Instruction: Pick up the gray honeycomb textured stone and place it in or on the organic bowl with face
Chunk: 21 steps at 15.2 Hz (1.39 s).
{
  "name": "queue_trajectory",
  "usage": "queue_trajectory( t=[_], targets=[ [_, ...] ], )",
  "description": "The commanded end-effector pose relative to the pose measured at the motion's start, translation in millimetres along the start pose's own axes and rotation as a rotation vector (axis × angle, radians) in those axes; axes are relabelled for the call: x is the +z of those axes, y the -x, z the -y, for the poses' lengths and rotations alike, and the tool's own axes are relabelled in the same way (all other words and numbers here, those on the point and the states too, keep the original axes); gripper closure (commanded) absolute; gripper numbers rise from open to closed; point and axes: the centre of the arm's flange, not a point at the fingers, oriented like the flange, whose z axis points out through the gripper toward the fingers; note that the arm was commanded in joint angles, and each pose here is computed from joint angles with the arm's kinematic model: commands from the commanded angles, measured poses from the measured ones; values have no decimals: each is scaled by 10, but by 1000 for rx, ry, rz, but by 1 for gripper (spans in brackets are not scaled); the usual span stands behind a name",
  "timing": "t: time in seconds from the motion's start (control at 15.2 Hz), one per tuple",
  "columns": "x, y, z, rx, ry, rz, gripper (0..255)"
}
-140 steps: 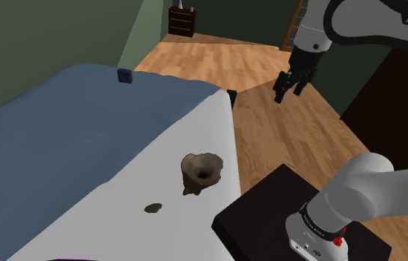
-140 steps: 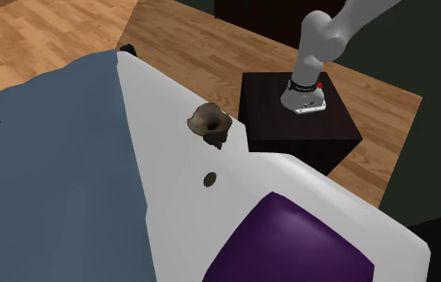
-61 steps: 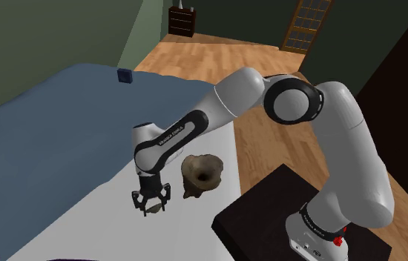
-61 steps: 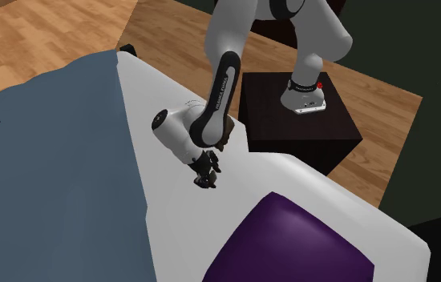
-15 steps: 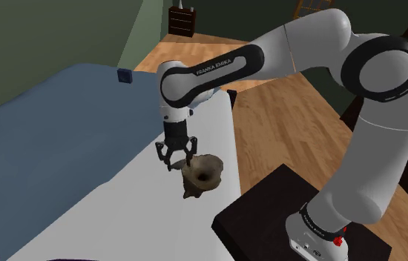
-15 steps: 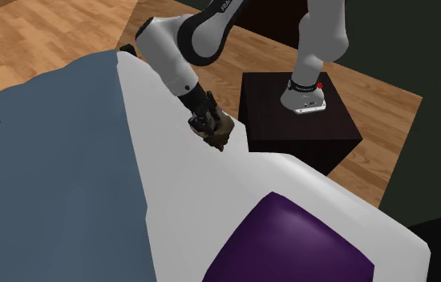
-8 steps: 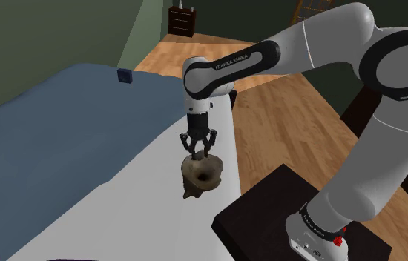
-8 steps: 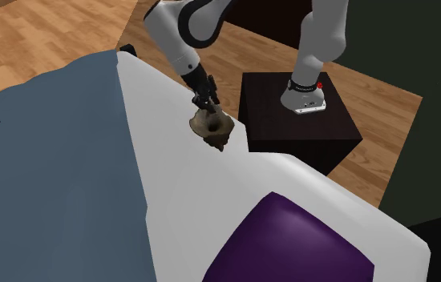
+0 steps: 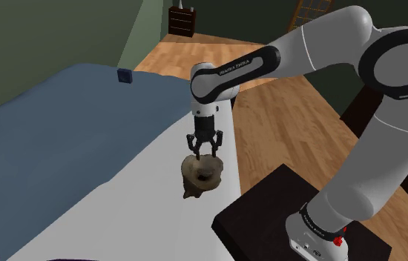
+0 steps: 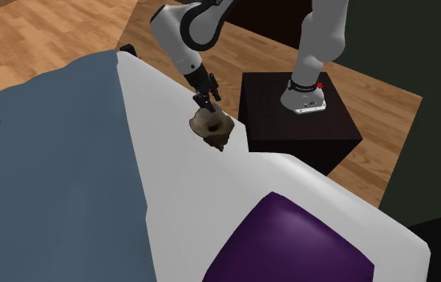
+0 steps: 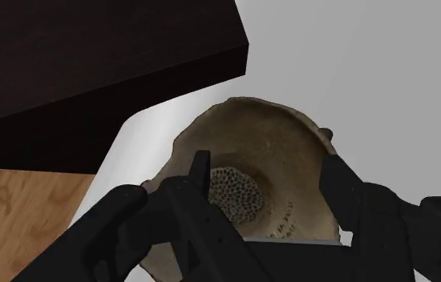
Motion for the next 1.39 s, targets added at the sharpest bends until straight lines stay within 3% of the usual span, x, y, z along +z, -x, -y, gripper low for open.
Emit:
queue_trajectory(
  t=[0.0, 0.33, 0.86, 1.32],
  targets=[
    [145, -143, -75, 44, -26, -3, 0],
    [631, -548, -357, 186, -111, -9, 0],
    [1029, -556, -314, 187, -111, -9, 0],
    [1029, -556, -314, 187, -111, -9, 0]
  ],
)
